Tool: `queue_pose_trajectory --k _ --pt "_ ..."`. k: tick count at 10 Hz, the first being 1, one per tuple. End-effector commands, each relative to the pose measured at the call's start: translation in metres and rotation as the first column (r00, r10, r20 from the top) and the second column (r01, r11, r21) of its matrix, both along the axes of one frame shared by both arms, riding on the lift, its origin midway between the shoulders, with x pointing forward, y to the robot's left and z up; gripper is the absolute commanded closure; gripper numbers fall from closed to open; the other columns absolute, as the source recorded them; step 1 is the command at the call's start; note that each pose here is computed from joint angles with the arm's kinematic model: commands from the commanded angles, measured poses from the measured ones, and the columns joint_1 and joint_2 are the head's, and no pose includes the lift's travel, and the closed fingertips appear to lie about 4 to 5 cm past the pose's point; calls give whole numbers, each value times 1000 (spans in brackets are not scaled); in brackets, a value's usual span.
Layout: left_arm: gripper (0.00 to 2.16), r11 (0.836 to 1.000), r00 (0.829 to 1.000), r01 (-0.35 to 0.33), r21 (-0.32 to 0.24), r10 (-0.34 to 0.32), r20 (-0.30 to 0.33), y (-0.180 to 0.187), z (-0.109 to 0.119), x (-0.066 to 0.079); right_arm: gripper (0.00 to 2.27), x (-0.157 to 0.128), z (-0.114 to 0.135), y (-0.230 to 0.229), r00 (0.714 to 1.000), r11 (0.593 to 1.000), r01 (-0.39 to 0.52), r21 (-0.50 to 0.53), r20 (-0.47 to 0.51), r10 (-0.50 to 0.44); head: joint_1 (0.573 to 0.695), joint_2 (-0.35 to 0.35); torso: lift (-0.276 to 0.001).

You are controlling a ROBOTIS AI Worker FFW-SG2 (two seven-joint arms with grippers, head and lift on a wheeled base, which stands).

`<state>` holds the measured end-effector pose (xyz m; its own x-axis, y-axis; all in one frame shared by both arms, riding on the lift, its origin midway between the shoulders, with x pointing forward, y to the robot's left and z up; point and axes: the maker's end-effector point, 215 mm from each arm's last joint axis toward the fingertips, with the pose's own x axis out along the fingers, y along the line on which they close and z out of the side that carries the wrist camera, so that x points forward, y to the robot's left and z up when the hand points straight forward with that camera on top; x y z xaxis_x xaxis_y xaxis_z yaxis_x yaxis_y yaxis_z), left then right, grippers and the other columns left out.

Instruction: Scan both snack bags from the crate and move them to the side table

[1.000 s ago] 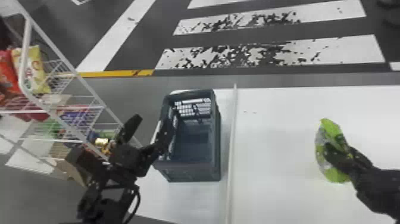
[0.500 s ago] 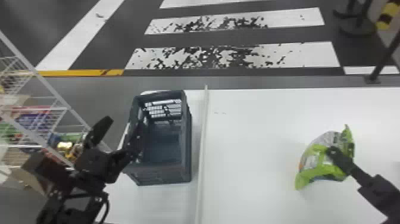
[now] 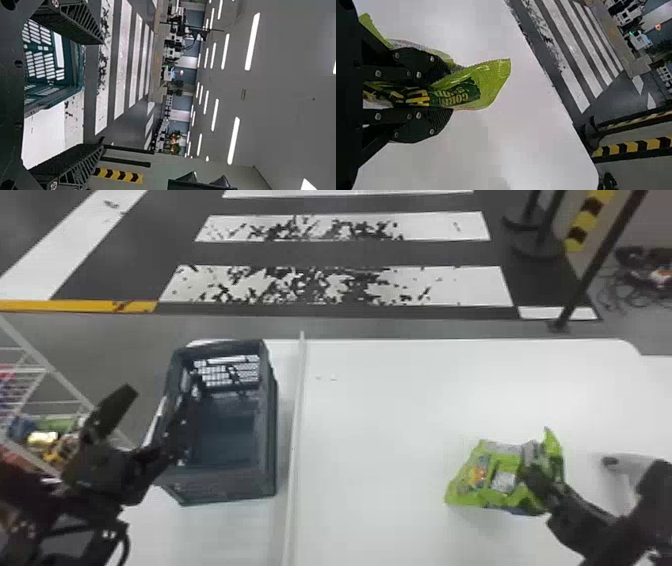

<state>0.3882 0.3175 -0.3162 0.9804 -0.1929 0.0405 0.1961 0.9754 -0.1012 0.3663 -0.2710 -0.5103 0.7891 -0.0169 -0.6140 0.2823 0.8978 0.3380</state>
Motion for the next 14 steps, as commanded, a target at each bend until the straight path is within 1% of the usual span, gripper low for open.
queue_pose_trajectory --k 1,2,3,4,6,7,8,9,10,11,12,13,14 --pt "70 1000 1000 7 -6 -7 0 -4 -1 1 -2 -11 -6 5 997 990 -39 -138 -67 30 695 72 -29" --pt "70 1000 1000 11 -7 -11 3 -6 0 2 -2 -14 -9 1 995 972 -42 -232 -97 20 695 67 -29" --pt "70 1000 1000 16 -8 -16 3 -8 0 2 -2 -14 -9 -6 994 957 -25 -289 -106 -6 695 61 -29" --pt "70 1000 1000 19 -7 -19 1 -8 -1 2 -2 -19 -12 -6 993 955 -28 -296 -119 -7 695 52 -29" --pt "70 1000 1000 26 -10 -26 -1 -10 -2 0 -2 -27 -15 -13 989 931 -16 -365 -140 -38 695 43 -29" --pt "70 999 1000 30 -11 -30 -1 -11 -2 -1 33 -23 -6 -16 993 929 -8 -371 -112 -37 695 40 -29" --pt "70 999 1000 31 -11 -31 -2 -11 -2 -1 83 -16 8 -12 998 935 -19 -353 -68 -6 695 35 -29" --pt "70 999 1000 30 -11 -30 3 -11 0 -2 103 -10 17 5 997 951 -79 -301 -35 71 695 38 -29" --pt "70 999 1000 31 -12 -30 7 -12 2 -2 103 -5 24 25 987 959 -156 -238 -1 161 695 59 -29" --pt "70 1000 1000 29 -7 -29 12 -11 4 -4 103 0 31 50 961 951 -261 -164 52 273 695 89 -29" --pt "70 1000 1000 24 -4 -24 13 -8 5 -5 113 6 45 67 927 932 -338 -133 126 354 695 132 -29" --pt "70 1000 1000 21 -2 -21 14 -7 6 -7 161 11 57 77 890 911 -393 -123 197 411 695 153 -29" --pt "70 1000 1000 23 -3 -23 15 -8 7 -8 498 12 64 77 858 892 -437 -114 244 451 695 177 -29"
